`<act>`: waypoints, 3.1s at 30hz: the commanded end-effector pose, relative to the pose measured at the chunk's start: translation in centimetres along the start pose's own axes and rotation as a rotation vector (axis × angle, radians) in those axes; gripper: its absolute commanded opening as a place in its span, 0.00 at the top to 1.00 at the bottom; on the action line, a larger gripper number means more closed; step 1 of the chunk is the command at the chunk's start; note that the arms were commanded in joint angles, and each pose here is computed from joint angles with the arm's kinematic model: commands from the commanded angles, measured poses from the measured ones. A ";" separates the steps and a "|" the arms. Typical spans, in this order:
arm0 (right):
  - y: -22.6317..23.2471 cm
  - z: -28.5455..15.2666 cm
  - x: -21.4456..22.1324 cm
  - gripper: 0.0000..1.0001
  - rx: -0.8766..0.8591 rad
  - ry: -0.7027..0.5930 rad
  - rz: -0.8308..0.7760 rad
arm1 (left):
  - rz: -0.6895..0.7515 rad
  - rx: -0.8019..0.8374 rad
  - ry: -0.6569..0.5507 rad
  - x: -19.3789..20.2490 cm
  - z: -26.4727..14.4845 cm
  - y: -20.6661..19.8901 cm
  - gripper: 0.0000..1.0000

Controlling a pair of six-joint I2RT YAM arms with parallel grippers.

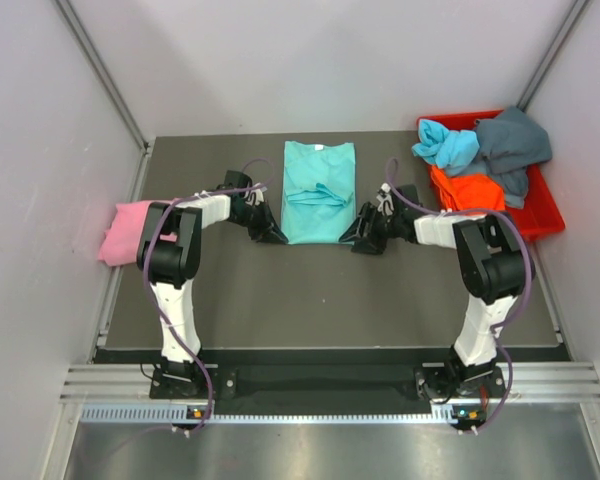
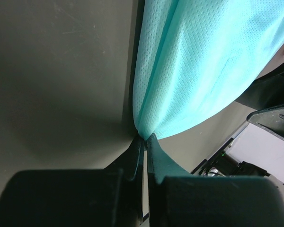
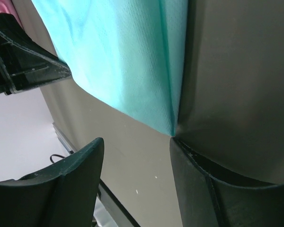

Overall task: Fold and stack the t-shirts
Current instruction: Fold the tshirt

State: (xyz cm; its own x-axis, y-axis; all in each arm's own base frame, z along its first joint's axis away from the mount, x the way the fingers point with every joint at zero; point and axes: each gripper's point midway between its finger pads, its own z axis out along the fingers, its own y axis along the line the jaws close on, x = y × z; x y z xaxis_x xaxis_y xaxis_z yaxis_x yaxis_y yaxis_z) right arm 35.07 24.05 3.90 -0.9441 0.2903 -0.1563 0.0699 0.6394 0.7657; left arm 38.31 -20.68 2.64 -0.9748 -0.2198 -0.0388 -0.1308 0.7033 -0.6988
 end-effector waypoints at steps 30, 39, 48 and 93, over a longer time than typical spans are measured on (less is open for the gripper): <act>-4.2 0.0 0.4 0.43 0.188 -0.015 -0.015 | 0.025 0.040 -0.029 -0.8 -0.2 -0.9 1.00; -4.9 1.4 -1.0 0.50 0.191 -0.031 -0.049 | 0.022 0.032 -0.030 -0.5 -0.5 -0.5 1.00; -5.3 1.4 -1.2 0.54 0.194 -0.032 -0.049 | 0.019 0.029 -0.036 -0.7 -0.7 -0.3 1.00; 7.0 -9.0 -2.9 1.00 -0.026 -0.252 -0.284 | 0.276 0.133 -0.176 1.3 -8.2 -10.4 1.00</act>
State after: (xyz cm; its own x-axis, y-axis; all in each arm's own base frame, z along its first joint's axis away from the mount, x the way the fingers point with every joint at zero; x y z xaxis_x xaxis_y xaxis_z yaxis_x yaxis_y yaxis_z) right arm 35.38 21.38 11.65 -0.8582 0.2821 -0.4288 -0.1133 0.7106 0.6944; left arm 37.10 -22.56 11.57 -0.9563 -0.1737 -0.2352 0.0593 0.6726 -0.7376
